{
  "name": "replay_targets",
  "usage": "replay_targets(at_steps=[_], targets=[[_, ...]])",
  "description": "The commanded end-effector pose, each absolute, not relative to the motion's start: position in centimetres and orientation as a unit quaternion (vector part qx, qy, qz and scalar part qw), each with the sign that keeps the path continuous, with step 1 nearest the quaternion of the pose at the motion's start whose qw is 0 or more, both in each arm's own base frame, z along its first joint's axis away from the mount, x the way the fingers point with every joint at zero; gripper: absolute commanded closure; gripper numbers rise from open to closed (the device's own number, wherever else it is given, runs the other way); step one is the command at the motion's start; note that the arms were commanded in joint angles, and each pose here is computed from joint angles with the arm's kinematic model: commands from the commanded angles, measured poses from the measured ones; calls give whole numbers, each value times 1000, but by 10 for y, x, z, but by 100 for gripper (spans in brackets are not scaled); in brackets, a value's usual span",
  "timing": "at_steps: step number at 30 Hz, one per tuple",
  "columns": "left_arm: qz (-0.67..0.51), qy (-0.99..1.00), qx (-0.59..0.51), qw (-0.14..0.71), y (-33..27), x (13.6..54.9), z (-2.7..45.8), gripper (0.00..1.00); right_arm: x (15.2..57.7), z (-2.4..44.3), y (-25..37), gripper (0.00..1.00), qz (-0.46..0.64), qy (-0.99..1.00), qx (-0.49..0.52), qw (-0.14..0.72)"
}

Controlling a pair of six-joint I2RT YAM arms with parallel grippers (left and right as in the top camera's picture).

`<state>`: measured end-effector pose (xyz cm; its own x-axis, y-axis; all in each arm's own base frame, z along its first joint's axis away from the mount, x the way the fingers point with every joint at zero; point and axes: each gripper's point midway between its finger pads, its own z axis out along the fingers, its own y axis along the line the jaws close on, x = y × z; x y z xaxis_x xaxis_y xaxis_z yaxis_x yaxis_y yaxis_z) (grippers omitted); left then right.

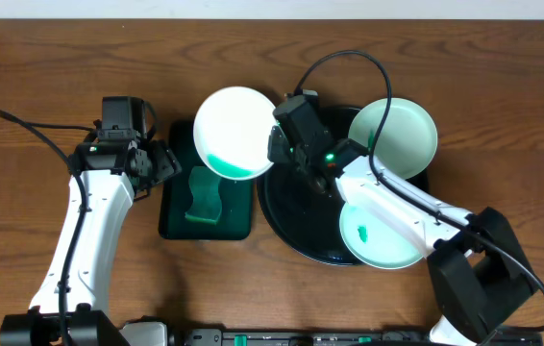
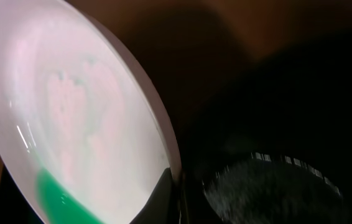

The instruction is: Clean dirty plates on tray and stack at the side

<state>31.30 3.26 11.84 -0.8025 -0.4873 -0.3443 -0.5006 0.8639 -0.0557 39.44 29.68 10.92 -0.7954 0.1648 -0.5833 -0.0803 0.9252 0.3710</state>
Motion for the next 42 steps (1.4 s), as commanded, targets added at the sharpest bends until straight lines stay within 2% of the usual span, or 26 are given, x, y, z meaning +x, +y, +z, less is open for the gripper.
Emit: replay_targets(at_steps=[1,7,13,25,34,42], targets=[[24,947,-263,183,36,315,123,19,404,124,299,99,164,913,6,373],[24,947,-263,183,36,315,123,19,404,145,314,99,97,883,-74,453],[24,947,-263,183,36,315,123,18,403,176,329,99,-12,824,-195,533],[24,947,-263,183,36,315,123,19,396,228,358,99,-107,721,-306,612],[24,947,-263,183,36,315,123,19,382,281,366,99,-199,644,-316,668],[24,947,-263,183,36,315,123,19,371,299,374,99,-216,616,-321,686]])
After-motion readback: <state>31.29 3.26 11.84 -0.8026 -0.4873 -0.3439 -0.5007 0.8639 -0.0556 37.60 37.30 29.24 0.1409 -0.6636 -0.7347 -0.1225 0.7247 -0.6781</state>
